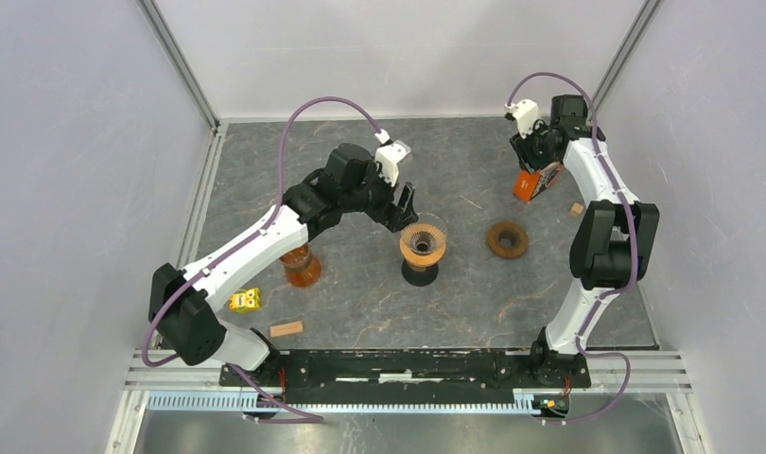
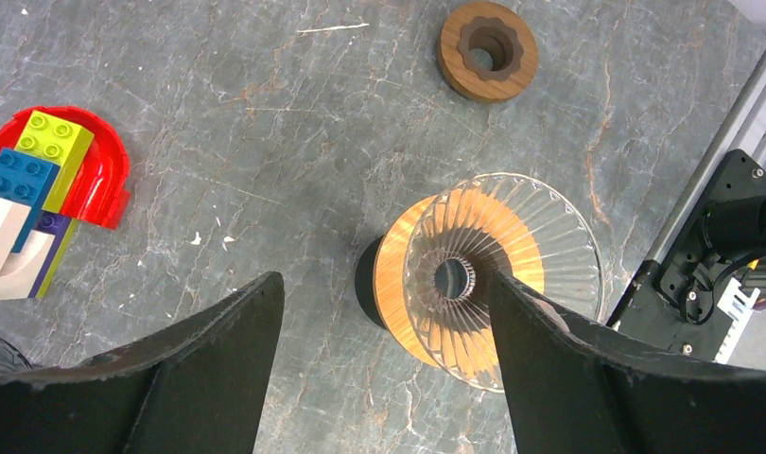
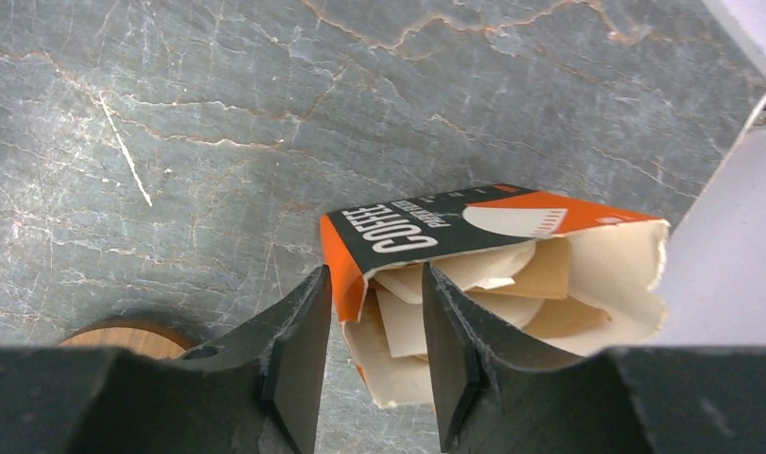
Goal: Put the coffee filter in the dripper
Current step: Move the coffee filter holder to the center of the board.
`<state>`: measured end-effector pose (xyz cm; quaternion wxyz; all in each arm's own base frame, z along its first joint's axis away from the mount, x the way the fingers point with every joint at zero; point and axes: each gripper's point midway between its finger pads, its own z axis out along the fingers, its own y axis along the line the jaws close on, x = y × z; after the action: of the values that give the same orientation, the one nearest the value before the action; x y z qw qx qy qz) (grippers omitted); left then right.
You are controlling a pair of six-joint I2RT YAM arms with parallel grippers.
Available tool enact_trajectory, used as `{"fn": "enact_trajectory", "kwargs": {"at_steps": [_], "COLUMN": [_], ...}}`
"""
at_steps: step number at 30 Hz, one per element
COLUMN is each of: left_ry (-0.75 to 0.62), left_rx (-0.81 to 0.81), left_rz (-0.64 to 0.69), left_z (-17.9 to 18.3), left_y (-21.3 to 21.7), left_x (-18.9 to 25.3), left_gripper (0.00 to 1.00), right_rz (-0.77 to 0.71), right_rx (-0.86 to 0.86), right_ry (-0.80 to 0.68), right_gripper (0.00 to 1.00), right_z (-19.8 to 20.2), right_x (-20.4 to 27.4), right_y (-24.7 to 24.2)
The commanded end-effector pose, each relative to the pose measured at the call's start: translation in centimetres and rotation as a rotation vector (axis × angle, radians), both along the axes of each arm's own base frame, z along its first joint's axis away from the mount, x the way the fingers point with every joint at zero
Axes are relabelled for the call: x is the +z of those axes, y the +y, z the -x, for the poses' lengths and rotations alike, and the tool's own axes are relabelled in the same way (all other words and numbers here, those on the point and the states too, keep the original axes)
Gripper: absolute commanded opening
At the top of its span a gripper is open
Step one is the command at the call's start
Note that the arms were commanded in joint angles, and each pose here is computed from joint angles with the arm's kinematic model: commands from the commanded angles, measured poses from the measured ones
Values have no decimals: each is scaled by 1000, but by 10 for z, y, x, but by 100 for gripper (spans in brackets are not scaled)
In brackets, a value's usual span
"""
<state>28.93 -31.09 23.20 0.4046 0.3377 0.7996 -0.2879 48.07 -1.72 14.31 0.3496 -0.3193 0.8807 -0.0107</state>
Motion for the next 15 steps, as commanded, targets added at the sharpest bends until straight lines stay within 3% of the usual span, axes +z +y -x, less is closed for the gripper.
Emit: {"fn": "enact_trajectory", "kwargs": {"at_steps": [1,6,12,15], "left_ry": [-61,-61,-54,-34], "left_rx": [-2,2,25,47], "left_rz": [20,19,16,21], "left_z": [-7,-9,-14,-17], "left_y": [2,3,10,14], "left_x": [25,25,29,29], "left_gripper": [85,86,86,86], "right_rz": [-18,-49,-74,-96], "right_rx": [37,64,202,299], "right_ry": [10,23,33,41], "right_gripper": [43,30,1,0], "right_z": [-1,3,26,48], "right_x": [-1,-5,6,11], "right_y": [5,12,28,42]}}
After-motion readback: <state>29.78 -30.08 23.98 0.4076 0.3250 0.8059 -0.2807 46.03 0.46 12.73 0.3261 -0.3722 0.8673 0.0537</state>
